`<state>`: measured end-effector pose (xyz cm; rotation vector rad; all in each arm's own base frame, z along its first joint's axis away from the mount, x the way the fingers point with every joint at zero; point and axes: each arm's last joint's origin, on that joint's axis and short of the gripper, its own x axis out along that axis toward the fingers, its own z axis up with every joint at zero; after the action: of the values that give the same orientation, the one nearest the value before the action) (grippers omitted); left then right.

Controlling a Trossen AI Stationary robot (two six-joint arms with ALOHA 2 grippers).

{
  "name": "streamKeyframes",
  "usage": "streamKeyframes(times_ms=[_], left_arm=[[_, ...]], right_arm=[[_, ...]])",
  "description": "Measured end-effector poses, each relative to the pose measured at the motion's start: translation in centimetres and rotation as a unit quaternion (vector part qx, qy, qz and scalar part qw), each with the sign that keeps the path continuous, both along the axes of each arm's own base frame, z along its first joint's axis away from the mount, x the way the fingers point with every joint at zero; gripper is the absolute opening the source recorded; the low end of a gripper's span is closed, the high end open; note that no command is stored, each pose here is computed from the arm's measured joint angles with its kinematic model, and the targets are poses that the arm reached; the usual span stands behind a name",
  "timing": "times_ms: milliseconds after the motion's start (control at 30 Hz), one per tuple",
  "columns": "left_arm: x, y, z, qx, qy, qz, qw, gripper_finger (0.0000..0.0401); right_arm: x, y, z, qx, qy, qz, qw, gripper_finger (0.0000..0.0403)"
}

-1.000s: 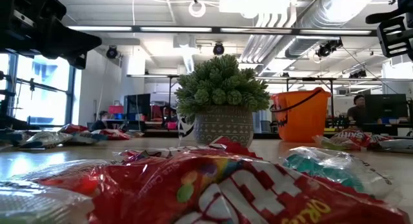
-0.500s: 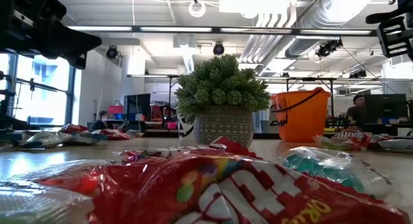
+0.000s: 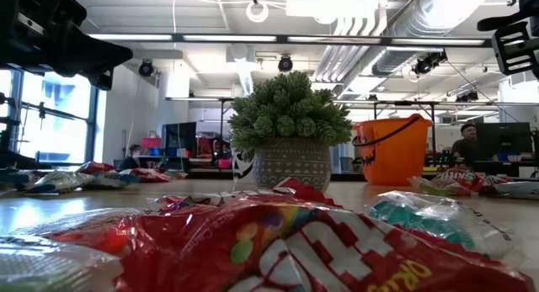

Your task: Sort candy

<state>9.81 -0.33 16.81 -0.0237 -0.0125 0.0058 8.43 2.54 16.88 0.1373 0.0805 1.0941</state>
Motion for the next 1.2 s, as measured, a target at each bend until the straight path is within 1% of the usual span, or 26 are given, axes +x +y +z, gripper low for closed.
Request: streamKeyframes(times_ms=[567,633,800,900,1000,1100,1200], left_arm=[[0.0,0.0,0.0,0.0,0.0,0.0,1.0,0.0001],[0.0,0.0,0.0,0.0,0.0,0.0,1.0,0.0001],[0.0,0.0,0.0,0.0,0.0,0.0,1.0,0.0],[0.0,0.0,0.0,0.0,0.0,0.0,1.0,0.0001],[0.0,0.0,0.0,0.0,0.0,0.0,1.0,0.0001],[0.0,0.0,0.0,0.0,0.0,0.0,1.0,0.0001],[0.0,0.0,0.0,0.0,0.0,0.0,1.0,0.0]], right_arm=[[0.0,0.0,0.0,0.0,0.0,-0.001,1.0,0.0],[0.1,0.0,0.0,0.001,0.001,-0.012,1.0,0.0],[0.5,-0.4,0.0,0.015,0.02,-0.113,0.993,0.0],[0.8,-0.6,0.1,0.017,0.013,-0.174,0.984,0.0],[1.0,-0.8,0.2,0.018,0.01,-0.221,0.975,0.0],[1.2,-1.1,0.1,0.019,0.01,-0.275,0.961,0.0],[1.4,-1.5,0.1,0.021,0.012,-0.353,0.935,0.0]])
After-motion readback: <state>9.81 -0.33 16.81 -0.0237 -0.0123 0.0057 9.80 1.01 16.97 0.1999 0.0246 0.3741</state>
